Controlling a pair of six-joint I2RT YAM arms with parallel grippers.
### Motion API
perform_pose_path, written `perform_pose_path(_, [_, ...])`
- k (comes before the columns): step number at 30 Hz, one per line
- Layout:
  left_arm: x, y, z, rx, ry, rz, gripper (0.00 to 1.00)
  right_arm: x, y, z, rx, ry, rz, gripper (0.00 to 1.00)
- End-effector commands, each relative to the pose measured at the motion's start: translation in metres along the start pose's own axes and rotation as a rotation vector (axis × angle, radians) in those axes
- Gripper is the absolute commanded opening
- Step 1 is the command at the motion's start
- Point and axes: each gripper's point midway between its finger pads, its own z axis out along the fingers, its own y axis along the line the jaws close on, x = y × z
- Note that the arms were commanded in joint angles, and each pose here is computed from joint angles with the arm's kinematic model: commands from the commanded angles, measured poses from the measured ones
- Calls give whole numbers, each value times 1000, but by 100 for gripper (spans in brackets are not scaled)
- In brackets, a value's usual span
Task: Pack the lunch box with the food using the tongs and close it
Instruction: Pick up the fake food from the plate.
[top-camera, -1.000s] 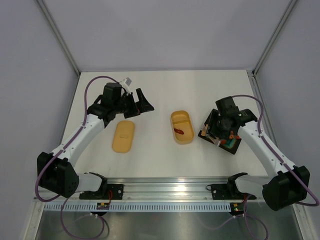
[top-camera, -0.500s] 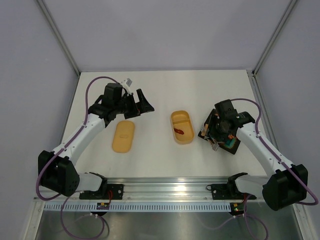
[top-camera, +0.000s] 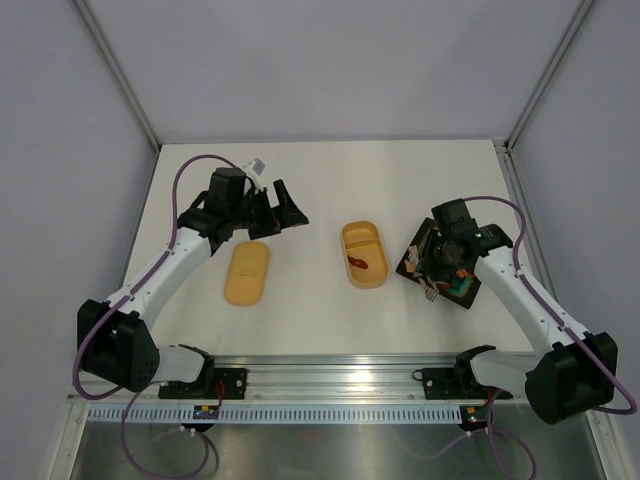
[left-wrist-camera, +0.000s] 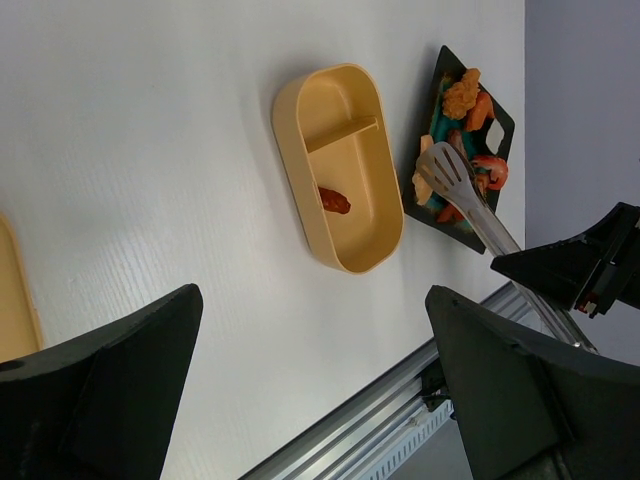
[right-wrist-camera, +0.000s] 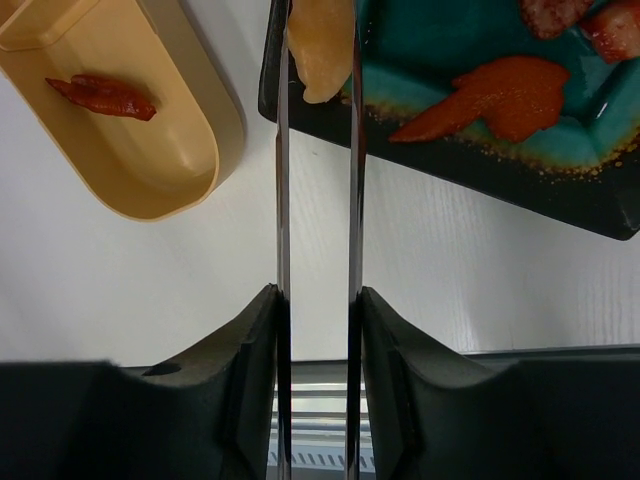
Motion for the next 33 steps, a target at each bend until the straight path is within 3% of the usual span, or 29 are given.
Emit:
perform_pose_path(1, [-4, -5, 2, 31, -8, 8, 99, -11, -4, -13, 12, -63, 15, 37])
perform_pose_path(21, [-1, -1, 3, 25, -5, -2, 99, -32, 2, -55, -13, -149, -4, 33])
perform_pose_path(33, [-4, -4, 3, 31, -13, -3, 99, -39, 63, -73, -225, -128, -99, 30])
